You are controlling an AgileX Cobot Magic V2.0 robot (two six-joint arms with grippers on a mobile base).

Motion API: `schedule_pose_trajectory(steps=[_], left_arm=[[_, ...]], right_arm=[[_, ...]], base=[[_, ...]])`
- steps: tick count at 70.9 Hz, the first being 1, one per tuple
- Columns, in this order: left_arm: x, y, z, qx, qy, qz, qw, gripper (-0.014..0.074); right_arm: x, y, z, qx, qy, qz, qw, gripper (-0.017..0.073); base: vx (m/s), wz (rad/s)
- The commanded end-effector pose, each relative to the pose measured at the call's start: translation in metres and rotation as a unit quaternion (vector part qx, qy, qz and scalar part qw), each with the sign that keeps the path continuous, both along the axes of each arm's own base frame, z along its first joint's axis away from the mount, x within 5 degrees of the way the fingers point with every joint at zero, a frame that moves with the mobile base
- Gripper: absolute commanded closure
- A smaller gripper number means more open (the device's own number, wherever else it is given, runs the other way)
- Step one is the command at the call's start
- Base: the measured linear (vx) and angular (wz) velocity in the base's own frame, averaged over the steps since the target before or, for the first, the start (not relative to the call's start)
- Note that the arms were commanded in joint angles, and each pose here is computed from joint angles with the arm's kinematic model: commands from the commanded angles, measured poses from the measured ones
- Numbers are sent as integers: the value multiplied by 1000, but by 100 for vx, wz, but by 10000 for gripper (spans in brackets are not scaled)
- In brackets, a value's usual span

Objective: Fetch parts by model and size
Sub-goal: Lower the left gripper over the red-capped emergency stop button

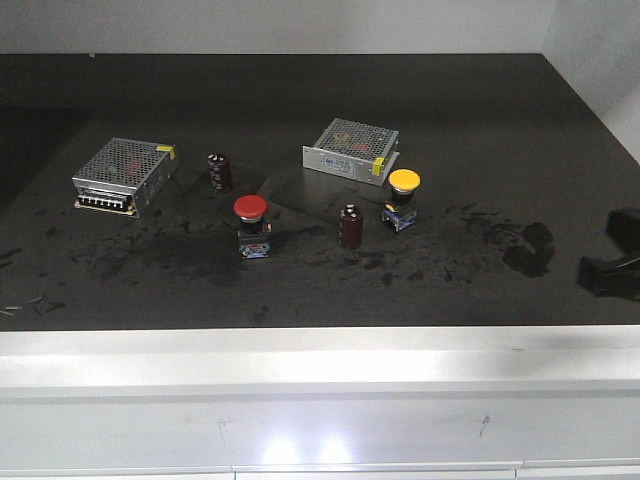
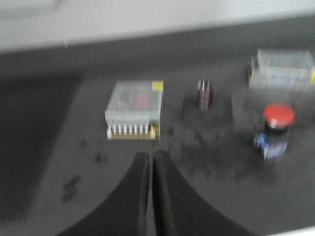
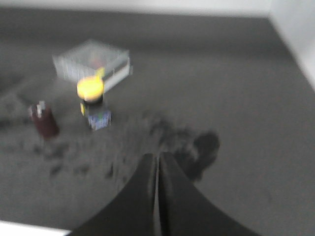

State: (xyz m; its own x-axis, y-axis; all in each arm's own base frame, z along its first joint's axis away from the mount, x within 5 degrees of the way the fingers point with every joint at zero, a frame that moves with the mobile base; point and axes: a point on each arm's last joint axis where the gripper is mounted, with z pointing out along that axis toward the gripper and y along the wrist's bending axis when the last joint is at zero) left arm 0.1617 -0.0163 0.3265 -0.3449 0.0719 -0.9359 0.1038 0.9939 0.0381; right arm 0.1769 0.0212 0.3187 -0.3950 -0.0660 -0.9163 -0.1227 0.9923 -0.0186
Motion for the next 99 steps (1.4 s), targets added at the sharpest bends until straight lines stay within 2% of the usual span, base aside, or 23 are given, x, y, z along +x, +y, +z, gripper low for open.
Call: schedule_pose_trajectory(steps=[1, 13, 25, 36, 42, 58, 67, 81, 88, 99], left_arm=[[9, -3, 7, -11, -9, -3, 1000, 601], [15, -3, -1, -8, 17, -2, 1000, 601], [16, -4, -1, -20, 20, 1, 1000, 595], [16, -4, -1, -20, 22, 2, 1000, 523], [16, -4, -1, -20, 23, 0, 1000, 427], [15, -9, -1, -19, 21, -13, 1000, 101], [17, -10, -2, -19, 25, -15, 999, 13], [36, -22, 15, -27, 60, -33, 997, 8], [55, -36, 33, -31, 85, -53, 995, 8], [91, -66, 51, -20, 125, -88, 988, 8]], right_arm=[[12, 2, 7, -3, -17, 4, 1000, 569], [23, 3, -3, -2, 9, 2, 1000, 569], [22, 3, -6, -3, 26, 2, 1000, 559], [22, 3, -6, -2, 27, 1, 1000, 487], [22, 3, -6, -2, 28, 1, 1000, 405], [23, 3, -5, -1, 22, 1, 1000, 96], [23, 3, -5, -3, 22, 2, 1000, 8], [22, 3, -7, -3, 28, 1, 1000, -1], [22, 3, -6, -3, 29, 1, 1000, -1], [22, 3, -6, -4, 29, 2, 1000, -1]], base=[[0, 0], [0, 0], [0, 0], [0, 0], [0, 0], [0, 0], [0, 0], [0, 0], [0, 0], [0, 0]])
